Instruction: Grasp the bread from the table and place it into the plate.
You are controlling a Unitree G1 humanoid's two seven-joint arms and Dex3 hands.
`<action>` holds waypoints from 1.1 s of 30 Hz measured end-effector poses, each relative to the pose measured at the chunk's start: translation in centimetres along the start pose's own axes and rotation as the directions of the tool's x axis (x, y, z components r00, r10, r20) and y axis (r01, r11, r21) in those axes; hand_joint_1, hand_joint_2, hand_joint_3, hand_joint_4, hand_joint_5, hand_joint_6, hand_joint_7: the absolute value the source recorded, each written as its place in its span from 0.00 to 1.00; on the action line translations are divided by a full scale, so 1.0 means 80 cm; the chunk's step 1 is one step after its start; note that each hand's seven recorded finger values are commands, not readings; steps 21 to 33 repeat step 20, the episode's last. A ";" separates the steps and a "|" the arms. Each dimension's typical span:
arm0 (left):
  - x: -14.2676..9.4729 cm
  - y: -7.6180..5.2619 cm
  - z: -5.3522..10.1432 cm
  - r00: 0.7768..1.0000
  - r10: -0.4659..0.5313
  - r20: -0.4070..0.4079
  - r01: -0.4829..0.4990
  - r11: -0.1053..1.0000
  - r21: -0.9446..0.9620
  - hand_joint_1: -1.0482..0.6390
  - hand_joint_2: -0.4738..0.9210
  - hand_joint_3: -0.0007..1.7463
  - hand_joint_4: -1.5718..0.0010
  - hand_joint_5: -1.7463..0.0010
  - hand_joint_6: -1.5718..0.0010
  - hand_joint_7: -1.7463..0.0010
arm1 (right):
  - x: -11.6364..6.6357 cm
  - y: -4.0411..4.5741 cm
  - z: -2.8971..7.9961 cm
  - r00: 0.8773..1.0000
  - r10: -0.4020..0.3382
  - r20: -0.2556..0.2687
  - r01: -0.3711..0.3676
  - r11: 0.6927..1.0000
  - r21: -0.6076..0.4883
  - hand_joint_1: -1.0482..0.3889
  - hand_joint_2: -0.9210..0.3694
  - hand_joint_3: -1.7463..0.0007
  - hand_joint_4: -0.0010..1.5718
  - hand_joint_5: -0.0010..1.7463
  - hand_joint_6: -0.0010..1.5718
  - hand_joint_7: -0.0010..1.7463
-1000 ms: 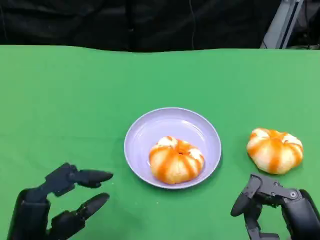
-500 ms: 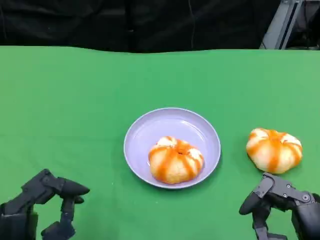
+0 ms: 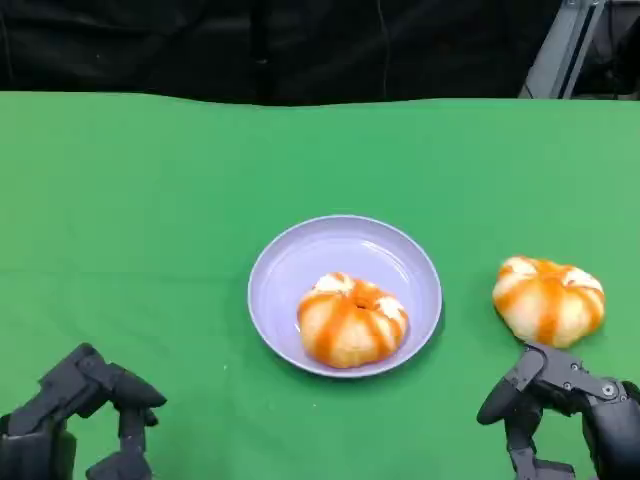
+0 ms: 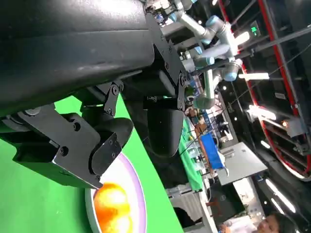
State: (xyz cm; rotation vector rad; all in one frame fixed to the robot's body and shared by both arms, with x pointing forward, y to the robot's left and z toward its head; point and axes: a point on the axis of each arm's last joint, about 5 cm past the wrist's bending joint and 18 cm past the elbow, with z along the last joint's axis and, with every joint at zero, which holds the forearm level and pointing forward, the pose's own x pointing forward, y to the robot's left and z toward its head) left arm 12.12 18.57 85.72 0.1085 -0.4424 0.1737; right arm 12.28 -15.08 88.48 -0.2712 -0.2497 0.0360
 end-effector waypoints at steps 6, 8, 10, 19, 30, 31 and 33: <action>-0.002 0.001 -0.004 0.999 -0.045 -0.008 0.045 0.999 0.001 0.66 0.63 0.75 0.49 0.03 0.52 0.16 | 0.000 0.001 -0.001 1.000 0.015 0.016 -0.014 1.000 -0.017 0.78 0.44 0.21 0.50 0.97 0.51 0.75; -0.002 0.001 -0.005 0.998 -0.057 -0.003 0.057 0.998 -0.001 0.66 0.63 0.76 0.49 0.04 0.52 0.16 | 0.000 0.001 -0.003 1.000 0.019 0.015 -0.019 1.000 -0.019 0.78 0.45 0.21 0.50 0.97 0.52 0.75; 0.000 0.000 -0.006 0.998 -0.068 0.001 0.068 0.998 -0.005 0.66 0.63 0.76 0.49 0.04 0.51 0.16 | 0.000 0.002 -0.004 1.000 0.023 0.011 -0.022 0.999 -0.023 0.79 0.45 0.20 0.50 0.96 0.52 0.75; 0.003 0.000 -0.008 0.996 -0.085 0.011 0.085 0.996 -0.012 0.67 0.62 0.77 0.49 0.03 0.51 0.17 | 0.002 0.002 -0.004 0.999 0.031 0.025 -0.030 0.999 -0.034 0.79 0.46 0.20 0.51 0.98 0.52 0.75; 0.003 0.000 -0.008 0.996 -0.086 0.010 0.086 0.996 -0.013 0.67 0.62 0.77 0.49 0.03 0.51 0.17 | 0.002 0.002 -0.005 0.999 0.032 0.030 -0.031 0.999 -0.033 0.78 0.46 0.19 0.51 0.98 0.52 0.75; 0.003 0.000 -0.008 0.996 -0.086 0.010 0.086 0.996 -0.013 0.67 0.62 0.77 0.49 0.03 0.51 0.17 | 0.002 0.002 -0.005 0.999 0.032 0.030 -0.031 0.999 -0.033 0.78 0.46 0.19 0.51 0.98 0.52 0.75; 0.003 0.000 -0.008 0.996 -0.086 0.010 0.086 0.996 -0.013 0.67 0.62 0.77 0.49 0.03 0.51 0.17 | 0.002 0.002 -0.005 0.999 0.032 0.030 -0.031 0.999 -0.033 0.78 0.46 0.19 0.51 0.98 0.52 0.75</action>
